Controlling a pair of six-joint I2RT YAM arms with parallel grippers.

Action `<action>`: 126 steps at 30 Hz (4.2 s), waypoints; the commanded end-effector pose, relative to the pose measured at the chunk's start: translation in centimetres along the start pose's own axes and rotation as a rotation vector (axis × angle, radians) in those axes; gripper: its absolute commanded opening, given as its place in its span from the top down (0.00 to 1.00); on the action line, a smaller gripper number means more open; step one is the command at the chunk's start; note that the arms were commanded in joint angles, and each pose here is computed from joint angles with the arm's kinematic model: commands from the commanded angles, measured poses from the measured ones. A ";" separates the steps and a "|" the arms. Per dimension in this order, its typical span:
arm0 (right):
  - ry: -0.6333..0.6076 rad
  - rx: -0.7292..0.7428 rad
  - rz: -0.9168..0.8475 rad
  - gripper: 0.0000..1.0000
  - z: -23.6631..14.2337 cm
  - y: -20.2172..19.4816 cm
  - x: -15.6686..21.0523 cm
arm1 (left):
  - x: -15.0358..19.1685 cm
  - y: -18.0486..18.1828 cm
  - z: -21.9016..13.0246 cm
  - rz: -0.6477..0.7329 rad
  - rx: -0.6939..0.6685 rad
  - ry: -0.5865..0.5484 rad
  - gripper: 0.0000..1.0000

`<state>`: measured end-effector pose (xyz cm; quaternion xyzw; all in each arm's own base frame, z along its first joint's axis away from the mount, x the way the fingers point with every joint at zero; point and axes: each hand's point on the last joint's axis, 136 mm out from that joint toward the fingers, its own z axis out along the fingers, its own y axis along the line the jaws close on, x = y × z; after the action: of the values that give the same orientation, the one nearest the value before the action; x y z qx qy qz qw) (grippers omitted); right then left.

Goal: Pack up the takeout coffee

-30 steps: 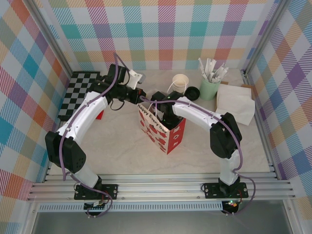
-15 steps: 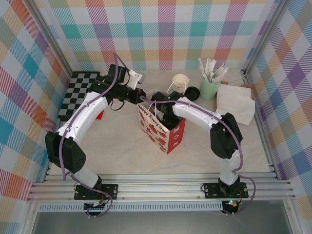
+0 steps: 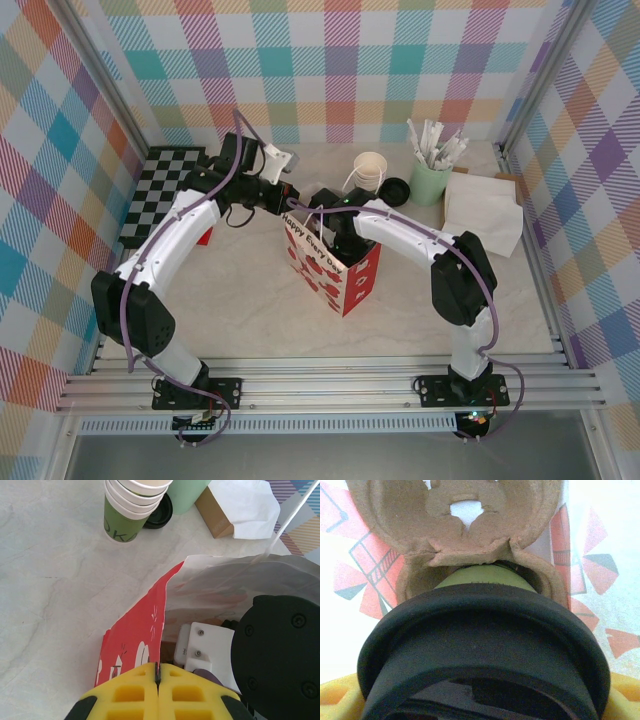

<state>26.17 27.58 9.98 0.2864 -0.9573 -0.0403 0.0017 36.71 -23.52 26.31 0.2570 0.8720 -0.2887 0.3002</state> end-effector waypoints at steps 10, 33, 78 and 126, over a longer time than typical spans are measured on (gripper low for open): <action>0.128 0.103 0.022 0.38 6.3 -1.8 1.4 | 1.0 -0.6 -0.2 0.016 0.015 0.021 1.00; 0.035 0.059 0.004 0.32 2.0 -0.6 -0.4 | 0.9 -1.1 -0.5 0.028 0.031 0.022 1.00; -0.014 0.017 0.023 0.00 -2.6 0.4 -0.9 | 1.1 -0.9 -0.1 0.035 0.026 0.036 1.00; -0.057 0.028 0.028 0.00 -5.5 0.1 -0.5 | 1.0 -0.7 0.0 0.030 0.018 0.047 1.00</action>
<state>26.75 27.62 13.56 0.2683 -0.9629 -0.0262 -0.0098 36.30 -23.38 26.38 0.2695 0.8700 -0.2840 0.2996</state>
